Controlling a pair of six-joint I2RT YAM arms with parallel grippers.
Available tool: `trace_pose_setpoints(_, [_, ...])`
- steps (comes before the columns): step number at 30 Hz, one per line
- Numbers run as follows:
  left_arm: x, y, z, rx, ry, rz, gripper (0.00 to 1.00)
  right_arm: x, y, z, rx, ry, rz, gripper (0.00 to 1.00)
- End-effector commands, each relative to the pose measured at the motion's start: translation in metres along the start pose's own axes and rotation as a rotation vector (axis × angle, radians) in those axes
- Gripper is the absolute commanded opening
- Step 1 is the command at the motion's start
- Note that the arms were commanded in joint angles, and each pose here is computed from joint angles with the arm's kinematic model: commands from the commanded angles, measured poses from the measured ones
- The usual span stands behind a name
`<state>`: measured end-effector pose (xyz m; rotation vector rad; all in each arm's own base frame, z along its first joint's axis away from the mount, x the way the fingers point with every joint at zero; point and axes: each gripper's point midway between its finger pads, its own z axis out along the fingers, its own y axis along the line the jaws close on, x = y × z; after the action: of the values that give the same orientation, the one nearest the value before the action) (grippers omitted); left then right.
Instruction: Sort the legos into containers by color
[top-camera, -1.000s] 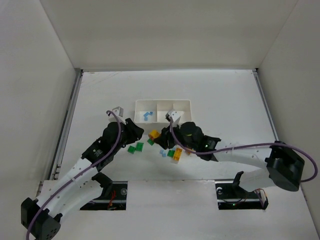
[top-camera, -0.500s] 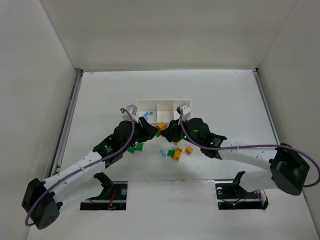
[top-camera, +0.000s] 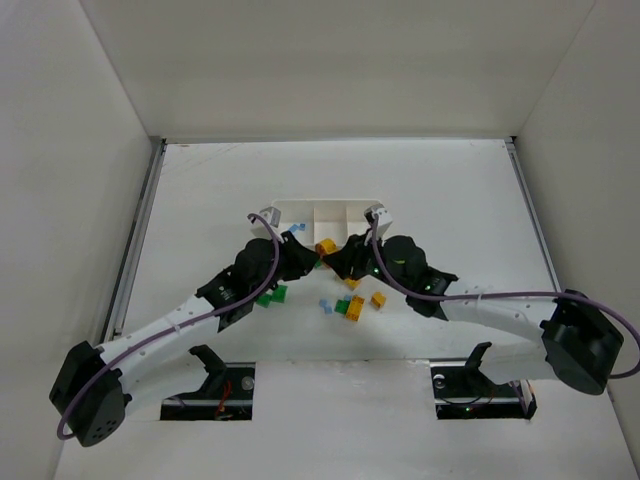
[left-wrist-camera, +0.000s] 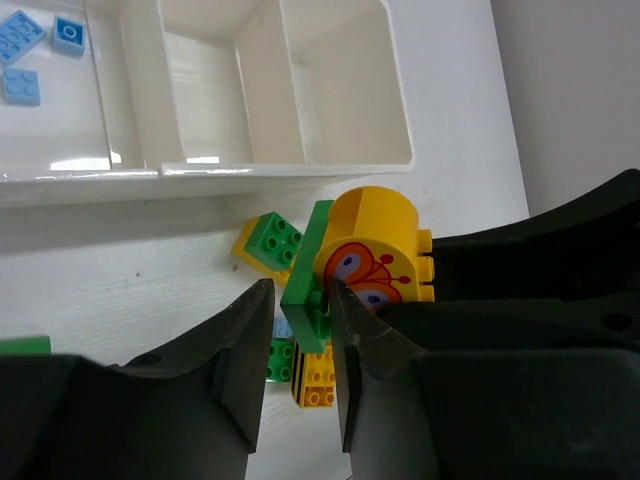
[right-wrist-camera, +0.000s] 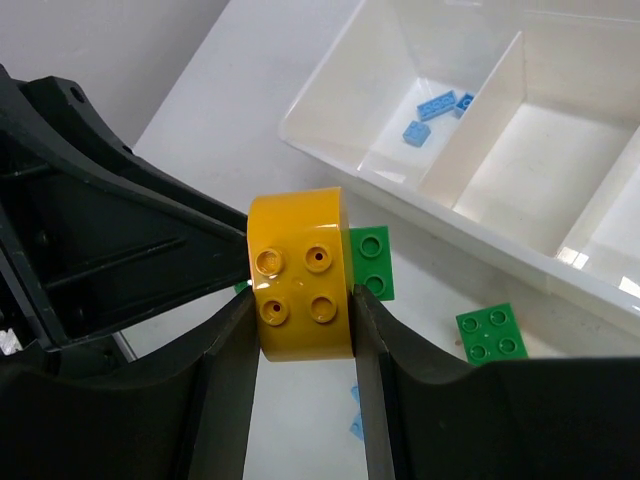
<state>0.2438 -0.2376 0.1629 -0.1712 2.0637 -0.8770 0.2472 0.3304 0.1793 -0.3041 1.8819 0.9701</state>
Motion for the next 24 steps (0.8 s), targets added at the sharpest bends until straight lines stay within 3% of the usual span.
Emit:
trace_pose_setpoints(1, [-0.018,-0.027,0.0,0.081,-0.058,-0.017,0.23,-0.03,0.021,-0.001,-0.092,-0.108,0.059,0.22])
trace_pose_setpoints(13, [-0.032,-0.014,-0.013,0.066,-0.162,-0.033,0.04,-0.061,0.014,-0.017,-0.162,-0.178,0.205,0.22])
trace_pose_setpoints(24, [-0.03,0.015,-0.025,-0.001,-0.174,-0.025,0.03,-0.09,-0.008,-0.018,-0.12,-0.221,0.223,0.22])
